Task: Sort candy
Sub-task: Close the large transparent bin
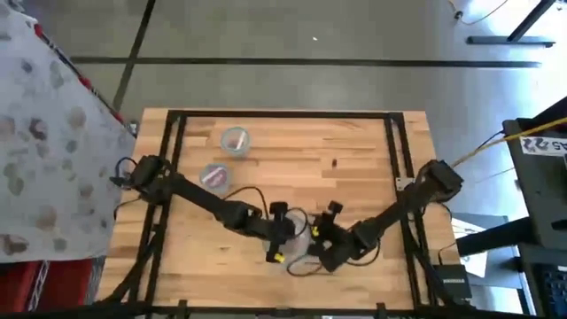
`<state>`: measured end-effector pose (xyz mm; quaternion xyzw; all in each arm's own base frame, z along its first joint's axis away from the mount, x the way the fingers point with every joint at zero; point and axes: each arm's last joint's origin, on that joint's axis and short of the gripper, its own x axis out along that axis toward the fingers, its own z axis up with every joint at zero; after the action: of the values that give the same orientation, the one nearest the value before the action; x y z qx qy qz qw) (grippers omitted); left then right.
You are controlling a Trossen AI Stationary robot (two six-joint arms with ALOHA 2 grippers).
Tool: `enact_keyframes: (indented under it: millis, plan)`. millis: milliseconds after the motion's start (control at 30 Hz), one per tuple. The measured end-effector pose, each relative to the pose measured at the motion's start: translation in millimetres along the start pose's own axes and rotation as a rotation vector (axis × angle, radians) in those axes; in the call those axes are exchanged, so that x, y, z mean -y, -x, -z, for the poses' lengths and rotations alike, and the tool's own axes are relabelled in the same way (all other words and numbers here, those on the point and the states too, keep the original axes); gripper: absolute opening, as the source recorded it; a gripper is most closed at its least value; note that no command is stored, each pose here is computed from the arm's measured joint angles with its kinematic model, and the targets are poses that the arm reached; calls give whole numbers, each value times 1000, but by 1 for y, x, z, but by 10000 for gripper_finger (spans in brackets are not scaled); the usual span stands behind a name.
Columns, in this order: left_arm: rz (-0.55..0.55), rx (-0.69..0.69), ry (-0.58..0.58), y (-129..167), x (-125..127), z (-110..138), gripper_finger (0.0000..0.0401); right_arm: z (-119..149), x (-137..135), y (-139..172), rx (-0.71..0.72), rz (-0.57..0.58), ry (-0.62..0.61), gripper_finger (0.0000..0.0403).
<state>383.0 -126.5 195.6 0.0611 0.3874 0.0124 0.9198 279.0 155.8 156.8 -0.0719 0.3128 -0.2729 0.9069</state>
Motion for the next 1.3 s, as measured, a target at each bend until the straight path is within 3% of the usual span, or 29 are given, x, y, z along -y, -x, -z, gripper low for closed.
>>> enact_keyframes:
  millis: [100,233,400,467,767,900,1067,1300]
  plan:
    - [1,21,9,13,-3,-6,0,-6,8,16,-8,-37,7,105]
    - [23,67,8,30,2,-13,0,-6,6,43,-57,-200,2,105]
    - [41,110,11,48,12,-17,0,19,-22,58,-140,-437,-76,105]
    - [43,105,12,50,14,-16,0,35,-33,53,-142,-470,-102,105]
    - [-8,-80,40,13,13,9,0,52,-53,-5,-59,-360,-239,105]
    - [4,-80,43,7,15,10,0,49,-49,-15,-10,-291,-214,105]
    - [15,-83,40,7,17,11,0,39,-37,-13,21,-232,-150,105]
    - [24,-70,45,6,18,9,0,23,-14,20,-55,-258,-171,105]
